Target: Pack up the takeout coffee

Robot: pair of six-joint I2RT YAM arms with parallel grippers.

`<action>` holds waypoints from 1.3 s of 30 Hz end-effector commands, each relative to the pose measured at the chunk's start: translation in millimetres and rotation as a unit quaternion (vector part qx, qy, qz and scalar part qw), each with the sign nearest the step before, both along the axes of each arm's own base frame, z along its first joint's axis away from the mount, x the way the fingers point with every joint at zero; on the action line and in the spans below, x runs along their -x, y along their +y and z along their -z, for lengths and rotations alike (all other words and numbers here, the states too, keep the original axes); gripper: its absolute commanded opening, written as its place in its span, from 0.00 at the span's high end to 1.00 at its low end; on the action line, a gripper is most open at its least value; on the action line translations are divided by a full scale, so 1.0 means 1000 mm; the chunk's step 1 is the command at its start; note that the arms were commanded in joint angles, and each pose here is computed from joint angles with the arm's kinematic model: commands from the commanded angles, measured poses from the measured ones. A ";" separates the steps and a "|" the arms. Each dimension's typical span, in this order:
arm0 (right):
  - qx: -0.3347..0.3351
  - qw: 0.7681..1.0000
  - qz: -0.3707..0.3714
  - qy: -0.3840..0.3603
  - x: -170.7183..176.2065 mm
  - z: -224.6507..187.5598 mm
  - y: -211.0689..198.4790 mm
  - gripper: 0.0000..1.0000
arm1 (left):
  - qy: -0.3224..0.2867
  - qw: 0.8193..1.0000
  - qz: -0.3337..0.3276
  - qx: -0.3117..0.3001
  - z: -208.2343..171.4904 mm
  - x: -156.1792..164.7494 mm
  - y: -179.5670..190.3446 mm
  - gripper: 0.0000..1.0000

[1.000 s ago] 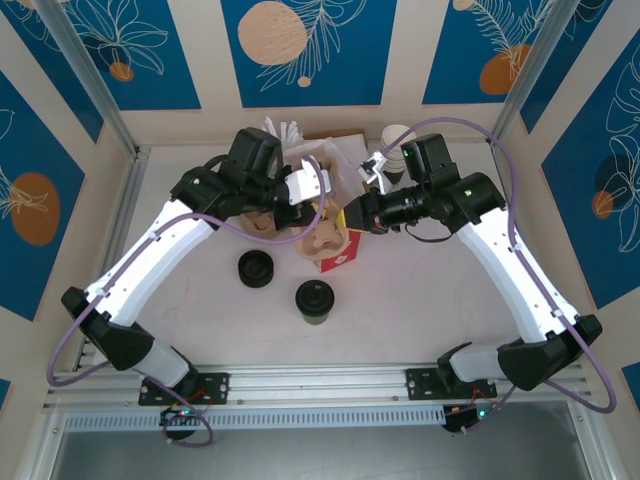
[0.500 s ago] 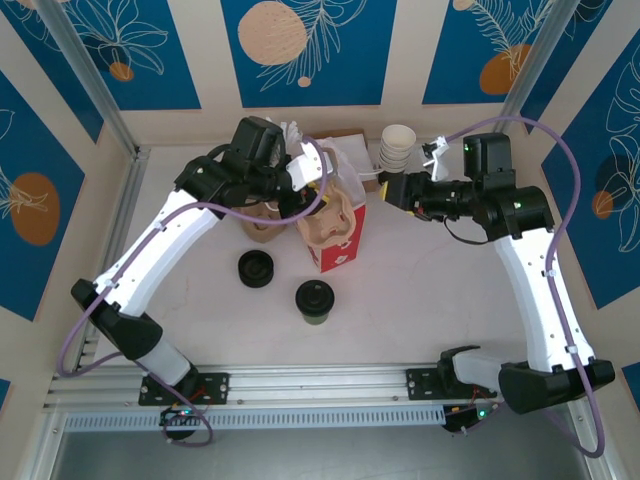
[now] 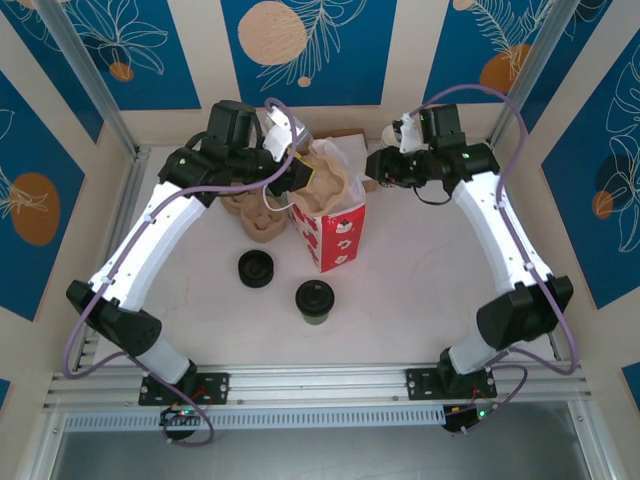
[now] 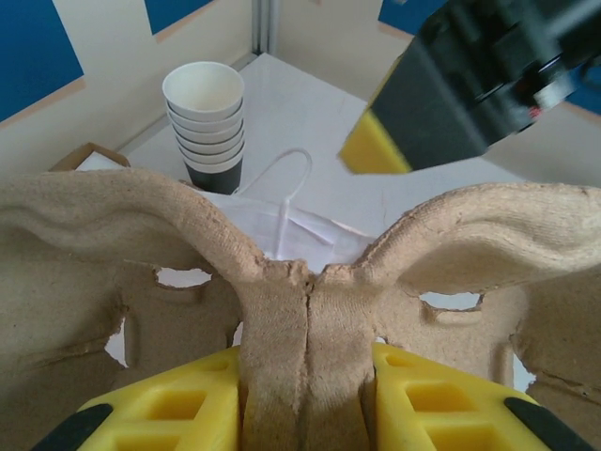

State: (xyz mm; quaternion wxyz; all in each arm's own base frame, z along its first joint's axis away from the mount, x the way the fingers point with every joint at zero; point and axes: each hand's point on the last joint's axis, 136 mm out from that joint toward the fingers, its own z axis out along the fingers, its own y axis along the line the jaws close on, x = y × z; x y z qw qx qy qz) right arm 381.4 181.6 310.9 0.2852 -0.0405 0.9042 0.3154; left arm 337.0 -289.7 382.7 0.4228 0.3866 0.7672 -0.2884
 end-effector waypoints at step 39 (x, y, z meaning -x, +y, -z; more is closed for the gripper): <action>0.131 0.990 -0.046 0.002 -0.012 0.022 0.023 1.00 | 0.077 0.988 0.069 0.116 -0.034 0.008 -0.028 0.71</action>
